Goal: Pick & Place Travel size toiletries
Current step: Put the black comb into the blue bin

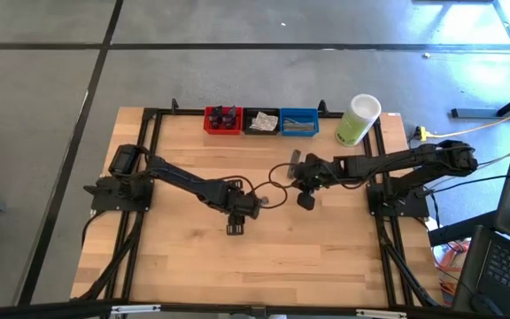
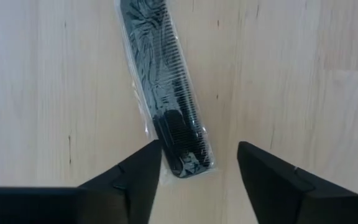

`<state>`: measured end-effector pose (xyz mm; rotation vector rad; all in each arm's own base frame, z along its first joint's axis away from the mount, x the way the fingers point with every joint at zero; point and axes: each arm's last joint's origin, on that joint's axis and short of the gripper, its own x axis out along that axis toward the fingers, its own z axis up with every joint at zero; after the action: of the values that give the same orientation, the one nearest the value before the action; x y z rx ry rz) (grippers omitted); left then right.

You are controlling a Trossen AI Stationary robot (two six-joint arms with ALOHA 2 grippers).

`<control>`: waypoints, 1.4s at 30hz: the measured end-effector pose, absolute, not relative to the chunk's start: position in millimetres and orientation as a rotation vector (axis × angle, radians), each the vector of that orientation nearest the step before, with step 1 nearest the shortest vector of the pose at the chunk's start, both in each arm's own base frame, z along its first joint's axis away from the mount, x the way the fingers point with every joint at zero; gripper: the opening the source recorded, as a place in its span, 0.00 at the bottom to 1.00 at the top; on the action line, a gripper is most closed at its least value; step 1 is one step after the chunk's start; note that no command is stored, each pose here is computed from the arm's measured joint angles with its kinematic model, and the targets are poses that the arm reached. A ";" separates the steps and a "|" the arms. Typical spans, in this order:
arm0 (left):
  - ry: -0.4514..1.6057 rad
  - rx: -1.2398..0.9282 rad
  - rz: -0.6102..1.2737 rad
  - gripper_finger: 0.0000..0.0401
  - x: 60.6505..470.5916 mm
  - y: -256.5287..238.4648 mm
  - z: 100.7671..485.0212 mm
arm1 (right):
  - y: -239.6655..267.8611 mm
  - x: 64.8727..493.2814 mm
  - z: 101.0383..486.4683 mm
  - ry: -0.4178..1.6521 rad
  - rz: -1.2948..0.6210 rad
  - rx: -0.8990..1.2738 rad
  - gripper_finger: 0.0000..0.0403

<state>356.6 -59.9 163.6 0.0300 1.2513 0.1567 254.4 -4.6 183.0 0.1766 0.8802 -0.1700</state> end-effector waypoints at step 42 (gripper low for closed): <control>1.097 -0.167 0.200 0.44 326.7 -40.0 128.4 | 1.0 256.2 184.5 0.852 -0.181 0.155 0.09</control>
<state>326.7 -40.0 128.4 -0.1667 1.0973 0.1996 256.2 1.0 184.5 0.1551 0.8521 -0.1807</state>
